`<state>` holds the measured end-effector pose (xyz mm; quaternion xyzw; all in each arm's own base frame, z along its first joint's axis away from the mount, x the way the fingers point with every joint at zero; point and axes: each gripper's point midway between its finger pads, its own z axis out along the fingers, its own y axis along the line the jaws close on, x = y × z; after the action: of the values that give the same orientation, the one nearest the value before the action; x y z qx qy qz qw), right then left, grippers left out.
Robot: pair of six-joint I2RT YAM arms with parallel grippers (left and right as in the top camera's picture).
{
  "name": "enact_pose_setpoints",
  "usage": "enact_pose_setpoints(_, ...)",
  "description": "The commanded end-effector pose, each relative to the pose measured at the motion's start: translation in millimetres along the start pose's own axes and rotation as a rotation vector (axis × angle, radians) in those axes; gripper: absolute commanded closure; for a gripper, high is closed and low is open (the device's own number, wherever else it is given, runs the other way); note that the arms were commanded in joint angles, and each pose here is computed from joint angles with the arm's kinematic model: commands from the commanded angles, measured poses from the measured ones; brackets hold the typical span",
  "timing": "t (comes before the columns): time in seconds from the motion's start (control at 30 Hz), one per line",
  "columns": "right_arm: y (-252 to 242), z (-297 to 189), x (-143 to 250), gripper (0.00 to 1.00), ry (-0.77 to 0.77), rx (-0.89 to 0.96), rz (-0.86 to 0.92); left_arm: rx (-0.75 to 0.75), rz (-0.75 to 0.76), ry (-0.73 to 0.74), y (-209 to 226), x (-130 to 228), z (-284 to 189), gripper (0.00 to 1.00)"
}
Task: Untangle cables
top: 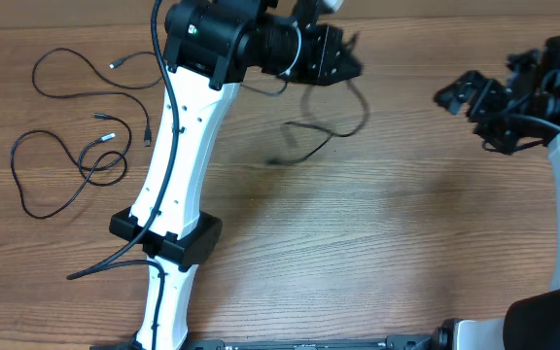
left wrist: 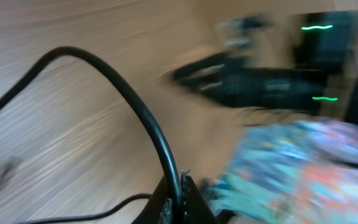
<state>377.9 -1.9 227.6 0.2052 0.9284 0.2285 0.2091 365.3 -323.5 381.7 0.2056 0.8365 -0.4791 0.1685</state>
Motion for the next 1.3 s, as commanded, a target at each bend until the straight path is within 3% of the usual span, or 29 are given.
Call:
enact_pose_setpoints(0.0, 51.2, 6.1, 25.6, 0.00, 0.086, -0.208, -0.254, 0.339, -0.013, 0.093, -61.5, 11.0, -9.6, 0.96)
enact_pose_setpoints(0.17, 86.6, 18.6, 44.5, 0.00, 0.105, -0.239, -0.391, 0.442, -0.032, 0.127, -83.2, 11.9, -13.8, 0.96)
enact_pose_setpoints(0.4, 93.2, 24.5, 37.9, 0.00, 0.055, -0.203, -0.444, 0.617, -0.020, 0.216, -109.8, 23.3, -31.4, 0.96)
enact_pose_setpoints(0.6, 81.6, 26.7, 26.1, 0.00, 0.010, -0.122, -0.436, 0.623, -0.023, 0.221, -110.6, 24.2, -32.2, 0.96)
enact_pose_setpoints(0.87, 74.7, 24.3, -2.9, 0.02, -0.097, -0.069, -0.246, 0.631, -0.022, 0.240, -114.6, 30.9, -28.6, 0.96)
enact_pose_setpoints(1.27, 100.3, 20.7, 20.8, 0.00, -0.006, -0.242, -0.404, 0.617, -0.019, 0.233, -113.1, 30.1, -26.7, 0.96)
